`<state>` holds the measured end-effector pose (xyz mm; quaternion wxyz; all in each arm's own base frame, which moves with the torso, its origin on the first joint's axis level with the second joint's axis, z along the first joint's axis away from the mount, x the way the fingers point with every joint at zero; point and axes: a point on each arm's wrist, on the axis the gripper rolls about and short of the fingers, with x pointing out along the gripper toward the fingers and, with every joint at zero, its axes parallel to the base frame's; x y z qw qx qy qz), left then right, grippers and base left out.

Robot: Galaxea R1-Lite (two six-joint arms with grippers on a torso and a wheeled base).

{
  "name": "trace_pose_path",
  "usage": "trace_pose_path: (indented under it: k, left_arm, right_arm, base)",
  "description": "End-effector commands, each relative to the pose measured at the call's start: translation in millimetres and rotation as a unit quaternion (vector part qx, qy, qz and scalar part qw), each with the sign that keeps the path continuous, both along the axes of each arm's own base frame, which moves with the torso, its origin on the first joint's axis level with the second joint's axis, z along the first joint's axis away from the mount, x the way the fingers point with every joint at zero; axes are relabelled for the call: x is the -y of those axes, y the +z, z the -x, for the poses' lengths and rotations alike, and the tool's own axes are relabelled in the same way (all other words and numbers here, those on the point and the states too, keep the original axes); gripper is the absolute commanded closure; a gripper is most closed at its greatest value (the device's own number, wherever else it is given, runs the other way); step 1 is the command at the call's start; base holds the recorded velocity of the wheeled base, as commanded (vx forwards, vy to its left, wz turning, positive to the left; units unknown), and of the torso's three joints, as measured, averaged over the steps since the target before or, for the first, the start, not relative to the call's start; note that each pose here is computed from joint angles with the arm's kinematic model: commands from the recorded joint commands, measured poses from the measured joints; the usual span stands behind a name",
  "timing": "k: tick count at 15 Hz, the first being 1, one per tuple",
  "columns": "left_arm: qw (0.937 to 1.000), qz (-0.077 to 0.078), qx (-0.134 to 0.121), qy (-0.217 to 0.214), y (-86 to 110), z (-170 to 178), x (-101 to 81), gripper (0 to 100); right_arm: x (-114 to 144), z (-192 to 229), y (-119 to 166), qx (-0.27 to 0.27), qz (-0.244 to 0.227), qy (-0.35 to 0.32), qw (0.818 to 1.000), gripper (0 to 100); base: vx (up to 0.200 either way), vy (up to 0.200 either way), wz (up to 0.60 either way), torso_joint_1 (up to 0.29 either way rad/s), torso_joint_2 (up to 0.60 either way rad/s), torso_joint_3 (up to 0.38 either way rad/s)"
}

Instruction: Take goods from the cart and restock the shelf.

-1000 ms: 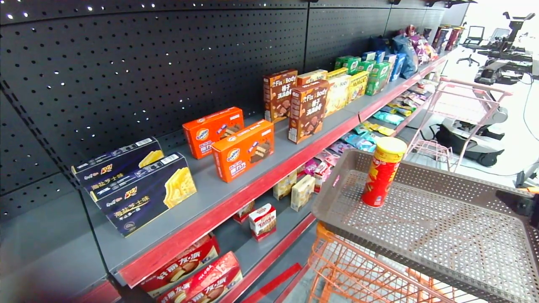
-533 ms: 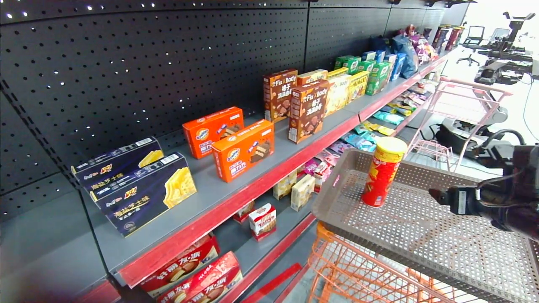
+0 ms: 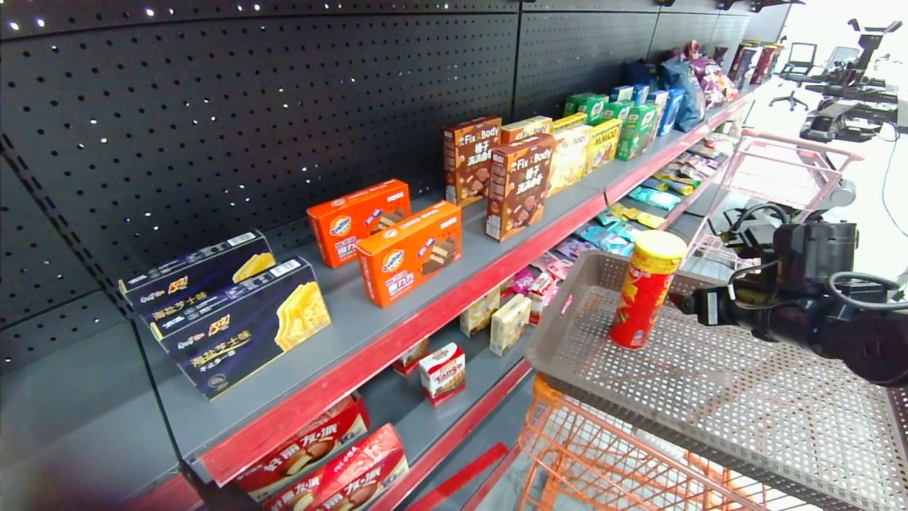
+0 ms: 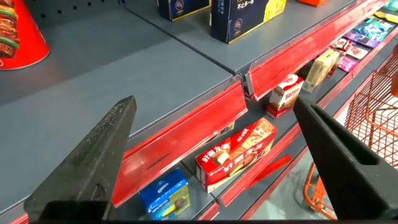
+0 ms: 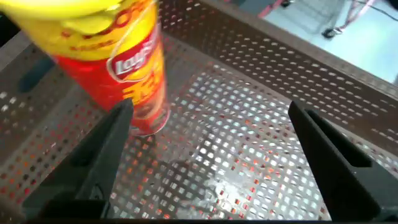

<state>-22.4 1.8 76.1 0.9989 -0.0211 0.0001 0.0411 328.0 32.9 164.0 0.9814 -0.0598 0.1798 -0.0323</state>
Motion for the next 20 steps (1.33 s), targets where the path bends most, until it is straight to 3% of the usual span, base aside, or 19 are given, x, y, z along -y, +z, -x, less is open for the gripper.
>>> trace_pose_path:
  k: [1,3,9,12,13,14,17,20]
  left_arm:
    - [1.0000,0.000,-0.001,0.000,0.1,-0.1,-0.1,0]
    - [1.0000,0.000,-0.001,0.000,0.1,-0.1,0.0,0]
    - [1.0000,0.000,-0.001,0.000,0.1,-0.1,-0.1,0]
    - [1.0000,0.000,-0.001,0.000,0.1,-0.1,0.0,0]
    - [1.0000,0.000,-0.001,0.000,0.1,-0.1,0.0,0]
    - [1.0000,0.000,-0.001,0.000,0.1,-0.1,-0.1,0]
    - [1.0000,0.000,-0.001,0.000,0.1,-0.1,0.0,0]
    - [1.0000,0.000,-0.001,0.000,0.1,-0.1,-0.1,0]
  right_arm:
    - [-2.3,-5.6,-8.3,-0.012,0.003,0.014,1.000,0]
    - [-6.0,-8.0,-12.1,-0.019,0.012,0.051,0.998,0]
    - [-11.3,-33.6,-30.7,-0.022,0.019,0.080,0.996,0]
    - [-19.4,-81.1,-37.3,0.004,0.032,0.120,0.992,0]
    - [-20.3,-98.6,-38.2,0.019,0.057,0.126,0.990,0]
    - [-21.1,-104.9,-37.2,0.027,0.069,0.130,0.989,100]
    - [-25.7,-124.0,-41.7,0.043,0.132,0.153,0.978,100]
    - [-31.4,-124.5,-39.6,0.050,0.137,0.159,0.976,100]
  base:
    - [0.000,0.000,0.00,0.000,0.00,0.000]
    - [0.000,0.000,0.00,0.000,0.00,0.000]
    - [0.000,0.000,0.00,0.000,0.00,0.000]
    - [0.000,0.000,0.00,0.000,0.00,0.000]
    - [0.000,0.000,0.00,0.000,0.00,0.000]
    - [0.000,0.000,0.00,0.000,0.00,0.000]
    - [0.000,0.000,0.00,0.000,0.00,0.000]
    - [0.000,0.000,0.00,0.000,0.00,0.000]
